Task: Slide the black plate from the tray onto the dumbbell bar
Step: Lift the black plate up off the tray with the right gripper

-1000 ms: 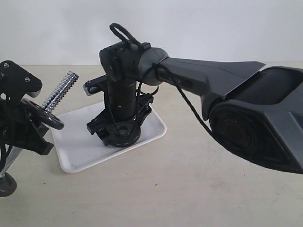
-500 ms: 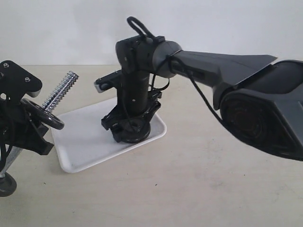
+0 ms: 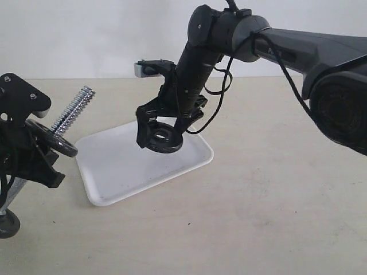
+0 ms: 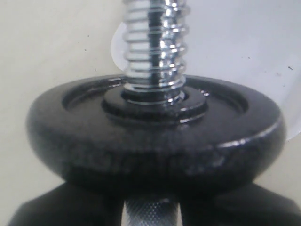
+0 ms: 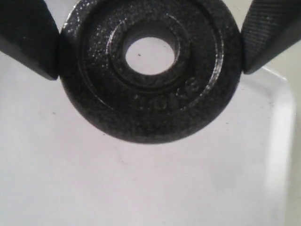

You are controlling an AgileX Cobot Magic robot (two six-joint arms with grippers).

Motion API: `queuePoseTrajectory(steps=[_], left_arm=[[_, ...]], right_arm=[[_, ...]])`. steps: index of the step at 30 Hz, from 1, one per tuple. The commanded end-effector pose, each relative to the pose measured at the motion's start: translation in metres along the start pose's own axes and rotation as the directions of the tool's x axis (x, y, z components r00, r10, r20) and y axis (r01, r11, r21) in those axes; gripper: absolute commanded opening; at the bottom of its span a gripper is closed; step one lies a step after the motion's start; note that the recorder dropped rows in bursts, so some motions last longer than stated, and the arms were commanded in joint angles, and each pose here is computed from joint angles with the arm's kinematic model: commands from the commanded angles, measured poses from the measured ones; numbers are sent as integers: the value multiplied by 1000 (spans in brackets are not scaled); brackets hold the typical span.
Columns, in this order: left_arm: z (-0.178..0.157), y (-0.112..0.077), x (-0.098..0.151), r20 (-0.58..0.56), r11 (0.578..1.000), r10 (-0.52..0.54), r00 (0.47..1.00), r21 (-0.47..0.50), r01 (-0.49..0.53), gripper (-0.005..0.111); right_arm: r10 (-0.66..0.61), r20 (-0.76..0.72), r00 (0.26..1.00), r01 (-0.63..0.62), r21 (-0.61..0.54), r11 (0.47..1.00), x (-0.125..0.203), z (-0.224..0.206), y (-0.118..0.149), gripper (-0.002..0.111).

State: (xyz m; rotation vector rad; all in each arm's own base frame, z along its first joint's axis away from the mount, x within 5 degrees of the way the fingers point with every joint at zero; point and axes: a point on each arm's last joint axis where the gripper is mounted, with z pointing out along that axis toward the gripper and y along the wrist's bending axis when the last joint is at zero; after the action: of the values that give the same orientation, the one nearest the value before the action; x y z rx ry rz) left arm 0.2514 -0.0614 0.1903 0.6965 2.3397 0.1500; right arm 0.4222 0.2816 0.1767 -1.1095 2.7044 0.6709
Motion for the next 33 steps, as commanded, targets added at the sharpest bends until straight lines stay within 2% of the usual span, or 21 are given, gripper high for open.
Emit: queuePoseTrajectory(steps=[1, 5, 8, 12, 16, 25, 33], left_arm=[[-25, -4, -53, 508, 995, 44, 860, 56, -84, 4], [-24, -4, -52, 495, 994, 74, 866, 39, -107, 4], [-24, -4, -52, 495, 994, 74, 866, 39, -107, 4], [-24, -4, -52, 496, 992, 95, 863, 28, -125, 4], [-23, -3, -51, 483, 986, 144, 863, 3, -166, 4], [-23, -3, -50, 476, 975, 207, 855, -26, -221, 4], [-23, -3, -50, 473, 975, 206, 856, -26, -220, 4]], right_arm=[[-29, 81, 996, 34, -59, 998, -7, -25, 13, 0], [-35, 125, 991, 46, -86, 995, -9, -39, 12, 0], [-23, 202, 979, 59, -171, 983, -11, -52, 7, 0], [67, 288, 955, 21, -292, 956, -14, -67, -4, 0], [107, 331, 938, 11, -336, 942, -13, -77, -14, 0], [144, 376, 915, 25, -410, 912, -17, -83, -11, 0], [194, 391, 900, 11, -464, 886, -20, -91, -6, 0]])
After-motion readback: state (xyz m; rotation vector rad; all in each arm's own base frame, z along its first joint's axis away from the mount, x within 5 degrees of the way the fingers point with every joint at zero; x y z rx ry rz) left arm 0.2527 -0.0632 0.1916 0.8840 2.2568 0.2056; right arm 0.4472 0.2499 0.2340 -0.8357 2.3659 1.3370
